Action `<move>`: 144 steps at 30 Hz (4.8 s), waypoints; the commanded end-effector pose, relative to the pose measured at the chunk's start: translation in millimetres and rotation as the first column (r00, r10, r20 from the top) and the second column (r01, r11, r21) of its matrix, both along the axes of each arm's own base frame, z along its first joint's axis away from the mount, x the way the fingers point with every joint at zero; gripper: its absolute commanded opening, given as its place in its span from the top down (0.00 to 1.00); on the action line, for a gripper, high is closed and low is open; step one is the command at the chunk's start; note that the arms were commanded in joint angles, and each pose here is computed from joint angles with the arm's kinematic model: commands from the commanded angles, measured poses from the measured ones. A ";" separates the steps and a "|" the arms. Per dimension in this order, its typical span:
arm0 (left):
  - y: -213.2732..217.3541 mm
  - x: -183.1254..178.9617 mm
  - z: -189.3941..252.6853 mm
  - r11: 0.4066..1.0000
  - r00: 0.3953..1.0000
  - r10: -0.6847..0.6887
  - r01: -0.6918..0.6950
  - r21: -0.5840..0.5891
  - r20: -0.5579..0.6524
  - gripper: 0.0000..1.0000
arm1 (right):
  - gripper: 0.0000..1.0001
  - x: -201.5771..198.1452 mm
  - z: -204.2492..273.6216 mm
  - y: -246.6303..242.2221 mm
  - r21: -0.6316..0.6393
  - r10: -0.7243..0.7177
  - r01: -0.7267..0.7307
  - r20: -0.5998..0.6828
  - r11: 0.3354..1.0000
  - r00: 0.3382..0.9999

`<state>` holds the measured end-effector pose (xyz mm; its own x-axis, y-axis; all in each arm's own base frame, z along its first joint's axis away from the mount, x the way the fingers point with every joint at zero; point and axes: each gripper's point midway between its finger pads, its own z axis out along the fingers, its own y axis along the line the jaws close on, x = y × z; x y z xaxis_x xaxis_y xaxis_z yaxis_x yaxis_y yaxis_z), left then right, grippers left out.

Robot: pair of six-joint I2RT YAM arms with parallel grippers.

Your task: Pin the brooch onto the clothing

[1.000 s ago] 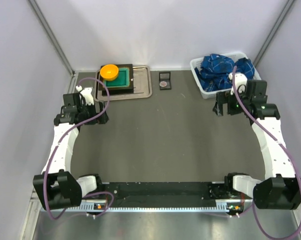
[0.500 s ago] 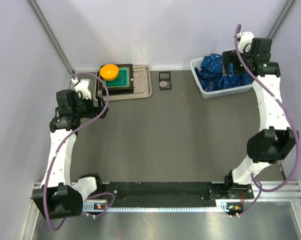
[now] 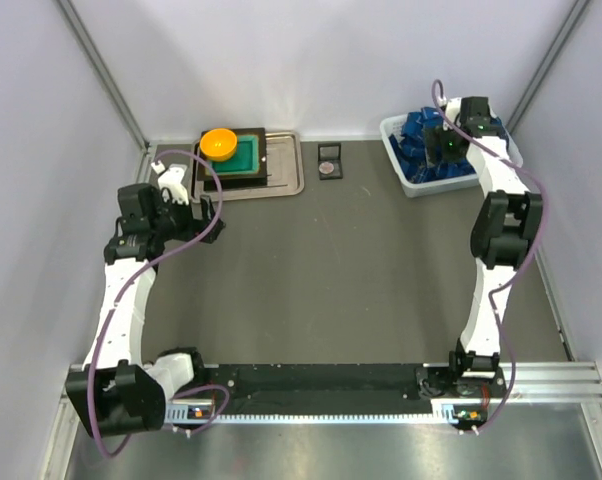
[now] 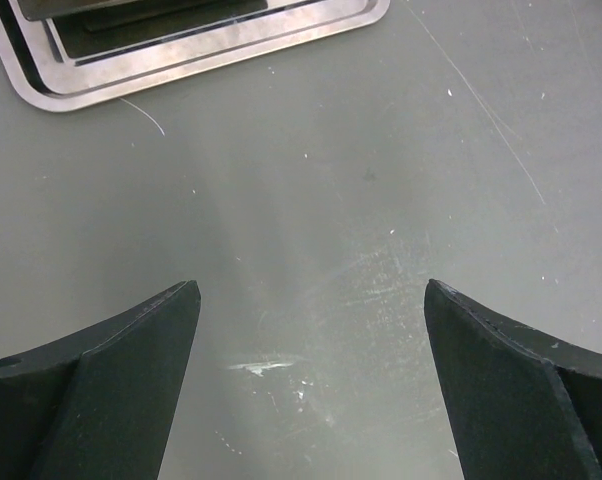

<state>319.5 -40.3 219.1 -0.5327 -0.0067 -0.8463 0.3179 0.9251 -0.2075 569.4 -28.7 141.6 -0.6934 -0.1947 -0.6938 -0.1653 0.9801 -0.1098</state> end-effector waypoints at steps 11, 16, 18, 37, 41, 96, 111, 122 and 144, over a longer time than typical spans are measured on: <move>-5.0 10.3 -13.0 0.999 0.998 -0.053 0.053 -0.006 -0.019 0.02 | 0.70 44.2 -7.6 -20.1 -0.089 -0.025 0.033 0.099 0.995 0.995; -1.7 17.0 -0.4 1.000 1.000 -0.024 0.024 -0.007 -0.003 0.02 | 1.00 27.7 102.9 -10.5 -0.064 0.011 0.007 0.281 0.998 0.960; 1.1 19.6 1.2 1.000 1.000 0.001 -0.001 -0.011 -0.013 0.02 | 1.00 8.4 169.5 -3.2 -0.047 0.024 -0.006 0.391 0.999 0.920; 3.0 14.2 64.4 0.997 0.992 0.073 -0.068 -0.048 0.104 0.02 | 1.00 -260.0 491.0 146.9 0.032 0.251 -0.574 0.878 0.818 0.407; -1.5 5.4 69.9 0.998 0.992 0.050 -0.044 -0.054 0.116 0.01 | 1.00 -283.2 468.4 171.5 0.141 0.248 -0.648 0.847 0.748 0.470; -293.0 -32.5 -120.8 0.395 0.432 -0.750 0.900 0.184 -0.501 0.79 | 0.01 -283.5 69.0 138.3 0.518 0.381 -0.313 -0.027 0.796 0.924; -125.2 -148.1 -12.9 0.014 0.213 -0.940 0.806 0.592 -0.268 1.00 | 0.02 -267.4 68.6 152.4 0.560 0.475 -0.386 -0.016 0.733 0.880; -45.4 -199.0 -133.3 -0.060 0.247 -0.780 0.885 0.462 -0.575 0.67 | 0.02 -281.0 49.0 209.2 0.612 0.630 -0.466 -0.068 0.639 0.774; -61.1 -59.4 -44.3 0.750 0.733 -0.622 0.659 0.059 -0.275 0.01 | 0.03 -308.1 -24.9 360.8 0.679 0.841 -0.570 -0.131 0.462 0.525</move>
<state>243.6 -94.1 178.8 -0.4770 0.6044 -0.6381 0.8408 0.5254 -0.1308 262.3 312.7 111.8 -0.7287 -0.4835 -0.4851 -0.6781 0.4102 0.6098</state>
